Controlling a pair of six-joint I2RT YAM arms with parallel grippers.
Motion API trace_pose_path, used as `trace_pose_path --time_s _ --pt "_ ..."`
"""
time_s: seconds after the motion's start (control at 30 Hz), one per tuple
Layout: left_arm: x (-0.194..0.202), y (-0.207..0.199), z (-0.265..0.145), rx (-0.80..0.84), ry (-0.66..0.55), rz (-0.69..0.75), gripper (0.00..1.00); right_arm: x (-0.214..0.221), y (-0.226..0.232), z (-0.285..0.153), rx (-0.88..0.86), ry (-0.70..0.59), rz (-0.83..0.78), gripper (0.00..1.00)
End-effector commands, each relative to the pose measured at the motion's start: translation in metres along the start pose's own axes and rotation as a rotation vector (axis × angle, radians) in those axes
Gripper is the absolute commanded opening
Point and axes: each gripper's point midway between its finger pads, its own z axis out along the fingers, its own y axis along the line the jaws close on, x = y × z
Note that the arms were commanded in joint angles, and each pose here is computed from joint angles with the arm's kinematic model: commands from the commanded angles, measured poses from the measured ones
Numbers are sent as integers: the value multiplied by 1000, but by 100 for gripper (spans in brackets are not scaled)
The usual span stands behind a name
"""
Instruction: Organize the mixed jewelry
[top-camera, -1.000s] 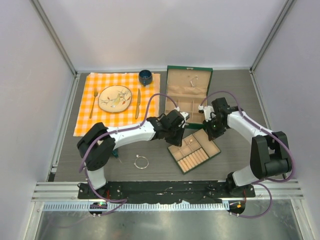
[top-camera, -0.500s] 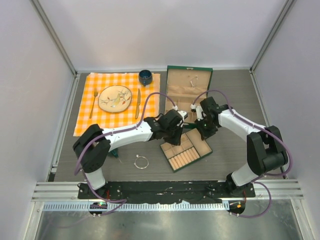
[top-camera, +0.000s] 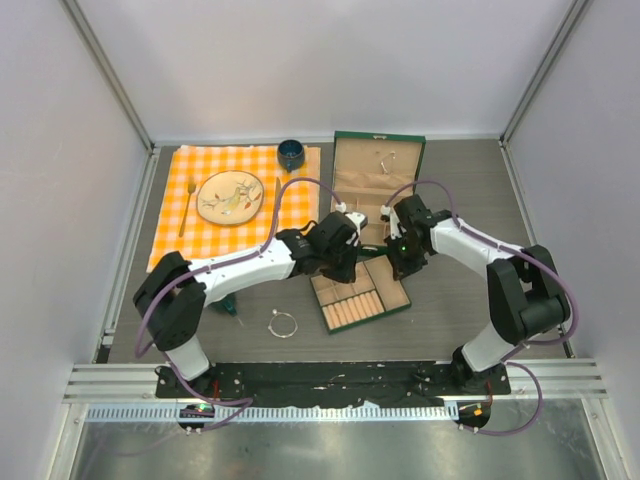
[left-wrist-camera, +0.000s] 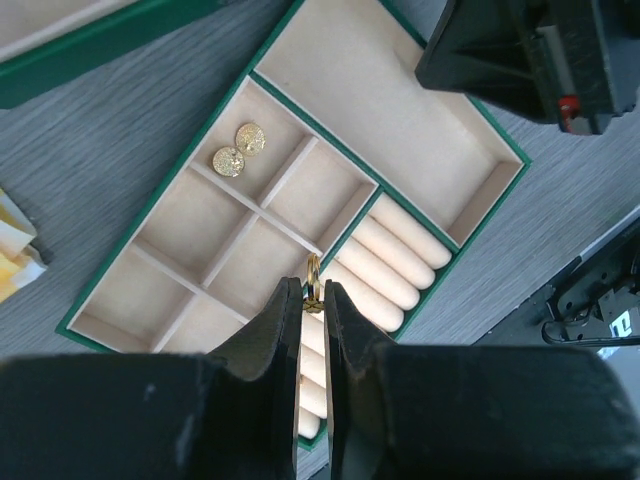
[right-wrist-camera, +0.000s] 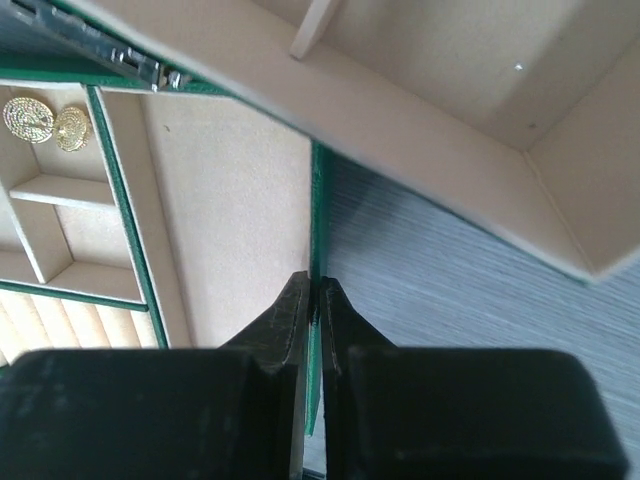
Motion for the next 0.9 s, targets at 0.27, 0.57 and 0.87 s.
trace_pose_path --time_s 0.27,0.57,0.87 --pt "-7 14 -4 -14 -27 -28 0 -8 23 17 -121 -43 106 1" --pt "1 19 5 -21 12 -41 0 -16 5 -2 -70 -163 187 1" --pt "1 22 5 -35 9 -34 0 -17 -5 -11 -74 -207 245 1"
